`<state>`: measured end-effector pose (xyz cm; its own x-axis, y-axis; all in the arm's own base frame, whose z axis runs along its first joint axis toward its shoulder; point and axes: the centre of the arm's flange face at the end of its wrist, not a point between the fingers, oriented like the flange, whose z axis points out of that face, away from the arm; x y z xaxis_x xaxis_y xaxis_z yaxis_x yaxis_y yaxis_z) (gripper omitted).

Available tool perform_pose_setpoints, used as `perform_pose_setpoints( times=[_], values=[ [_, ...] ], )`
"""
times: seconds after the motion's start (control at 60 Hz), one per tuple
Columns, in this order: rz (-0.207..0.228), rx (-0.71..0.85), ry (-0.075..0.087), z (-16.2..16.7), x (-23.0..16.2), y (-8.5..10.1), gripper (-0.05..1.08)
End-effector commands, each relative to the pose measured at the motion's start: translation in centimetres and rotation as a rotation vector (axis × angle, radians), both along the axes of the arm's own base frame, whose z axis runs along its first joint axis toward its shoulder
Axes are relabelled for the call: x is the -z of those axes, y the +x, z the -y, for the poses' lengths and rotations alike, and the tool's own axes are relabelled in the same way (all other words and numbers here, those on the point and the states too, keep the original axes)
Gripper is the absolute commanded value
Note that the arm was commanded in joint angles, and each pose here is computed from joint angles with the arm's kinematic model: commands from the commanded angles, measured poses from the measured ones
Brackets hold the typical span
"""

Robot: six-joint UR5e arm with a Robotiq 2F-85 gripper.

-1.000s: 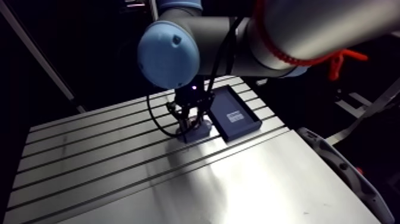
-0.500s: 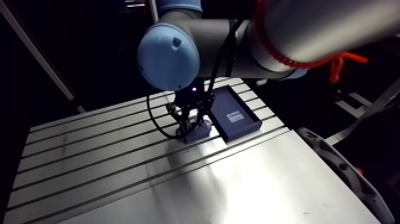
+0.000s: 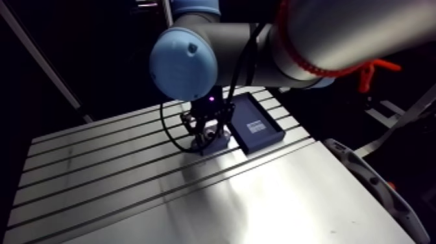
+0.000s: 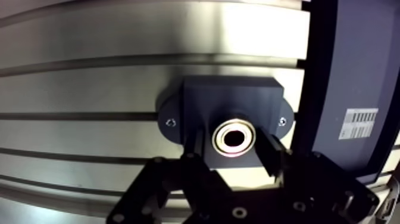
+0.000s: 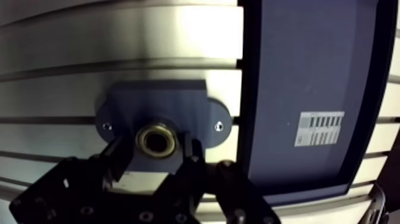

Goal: Pick up the bearing and press it into the housing until flush.

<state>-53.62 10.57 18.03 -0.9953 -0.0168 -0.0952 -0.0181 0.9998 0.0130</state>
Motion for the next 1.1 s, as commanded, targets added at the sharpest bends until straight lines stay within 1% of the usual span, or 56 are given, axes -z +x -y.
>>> perform_pose_setpoints(
  times=[0.017,0.133,0.25,0.467,0.483,0.517,0.617,0.717,0.767,0.85,0.867,0.883,0.9,0.917,0.933,0.95,0.967,0.983,1.0,1.017,1.033,1.05,1.067,1.083,1.1],
  values=[
    [-0.019,-0.004,0.009,0.0,-0.6,-0.2,0.01],
    [-0.043,-0.001,0.015,-0.2,-1.4,-0.5,0.01],
    [-0.051,-0.003,0.016,-0.2,-1.8,-0.7,0.01],
    [-0.078,-0.005,0.027,-0.2,-3.9,-1.4,0.01],
    [-0.078,-0.005,0.027,-0.2,-3.9,-1.4,0.01],
    [-0.069,-0.002,0.022,-0.2,-4.5,-1.5,0.01],
    [-0.066,0.007,0.020,-0.4,-6.0,-1.7,0.01],
    [-0.056,0.010,0.018,-0.3,-6.2,-1.8,0.01],
    [-0.046,0.017,0.014,-0.3,-6.2,-1.8,0.01],
    [-0.037,0.037,0.014,-0.3,-6.2,-1.7,0.02],
    [-0.033,0.043,0.013,-0.3,-6.1,-1.7,0.06],
    [-0.033,0.043,0.013,-0.3,-6.1,-1.7,0.06],
    [-0.030,0.045,0.012,-0.2,-6.1,-1.6,0.12],
    [-0.030,0.045,0.012,-0.2,-6.1,-1.6,0.12],
    [-0.030,0.046,0.010,-0.2,-6.0,-1.6,0.24],
    [-0.030,0.046,0.010,-0.2,-6.0,-1.6,0.24],
    [-0.030,0.047,0.008,-0.2,-6.0,-1.6,0.42],
    [-0.030,0.049,0.007,-0.3,-6.0,-1.6,0.56],
    [-0.030,0.049,0.007,-0.3,-6.0,-1.6,0.56],
    [-0.029,0.050,0.006,-0.4,-5.9,-1.5,0.69],
    [-0.029,0.050,0.006,-0.4,-5.9,-1.5,0.69],
    [-0.033,0.053,0.006,-0.5,-5.9,-1.5,0.82],
    [-0.033,0.053,0.006,-0.5,-5.9,-1.5,0.82],
    [-0.032,0.056,0.005,-0.6,-5.8,-1.5,0.89],
    [-0.032,0.056,0.005,-0.6,-5.8,-1.5,0.89]
  ],
)
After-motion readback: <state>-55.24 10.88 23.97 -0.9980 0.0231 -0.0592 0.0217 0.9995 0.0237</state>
